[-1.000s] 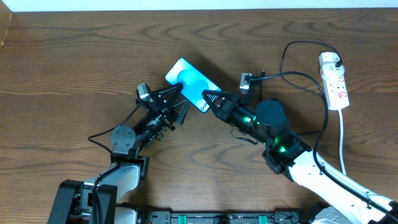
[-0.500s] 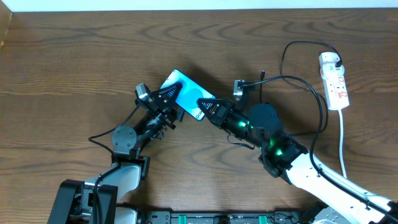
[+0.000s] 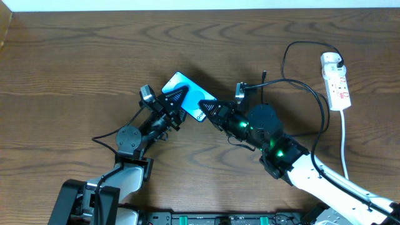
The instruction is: Plug charger to phone and switch on socket
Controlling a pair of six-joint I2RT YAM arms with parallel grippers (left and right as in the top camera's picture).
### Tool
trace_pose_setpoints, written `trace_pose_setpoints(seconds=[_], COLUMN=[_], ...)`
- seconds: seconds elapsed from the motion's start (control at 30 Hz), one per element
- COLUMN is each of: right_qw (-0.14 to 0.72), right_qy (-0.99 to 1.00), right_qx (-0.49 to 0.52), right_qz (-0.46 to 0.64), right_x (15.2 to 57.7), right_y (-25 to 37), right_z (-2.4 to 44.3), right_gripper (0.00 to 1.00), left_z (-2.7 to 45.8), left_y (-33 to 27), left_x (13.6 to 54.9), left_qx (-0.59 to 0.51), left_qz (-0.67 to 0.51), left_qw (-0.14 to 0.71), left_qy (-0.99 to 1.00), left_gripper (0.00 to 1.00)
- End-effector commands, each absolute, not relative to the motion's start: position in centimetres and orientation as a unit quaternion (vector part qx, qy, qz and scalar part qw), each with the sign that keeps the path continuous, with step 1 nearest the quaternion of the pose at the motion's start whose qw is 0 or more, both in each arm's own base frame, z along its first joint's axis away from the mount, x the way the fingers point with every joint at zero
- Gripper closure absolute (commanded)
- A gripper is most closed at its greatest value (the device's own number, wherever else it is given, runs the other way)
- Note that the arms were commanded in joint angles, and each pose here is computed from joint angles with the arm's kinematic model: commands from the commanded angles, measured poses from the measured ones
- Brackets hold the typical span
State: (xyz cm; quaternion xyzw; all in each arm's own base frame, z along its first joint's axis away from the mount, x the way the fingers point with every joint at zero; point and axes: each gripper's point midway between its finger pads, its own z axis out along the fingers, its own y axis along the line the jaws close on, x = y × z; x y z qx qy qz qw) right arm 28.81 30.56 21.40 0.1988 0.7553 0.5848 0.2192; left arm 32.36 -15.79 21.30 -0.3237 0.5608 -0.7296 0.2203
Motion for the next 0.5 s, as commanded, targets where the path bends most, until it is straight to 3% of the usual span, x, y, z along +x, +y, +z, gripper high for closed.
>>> trace_pose_setpoints(seconds=[0.0,0.47], right_qw=[0.218,0.186], right_qy=[0.748,0.743], right_qx=[0.221,0.238], right_qz=[0.587,0.598], right_x=[29.14,28.33], right_y=[30.43,31.16], right_z=[21.83,21.81], right_gripper=[0.99,0.99], left_z=[22.8,22.75], left_y=[-15.75,-15.55], left_x=[32.66,32.86], left_qx=[-0.309,-0.315], left_qz=[-0.738,-0.737], left_qw=[0.239,0.243], left_qy=[0.55,0.547], left_gripper=[0.71,0.81])
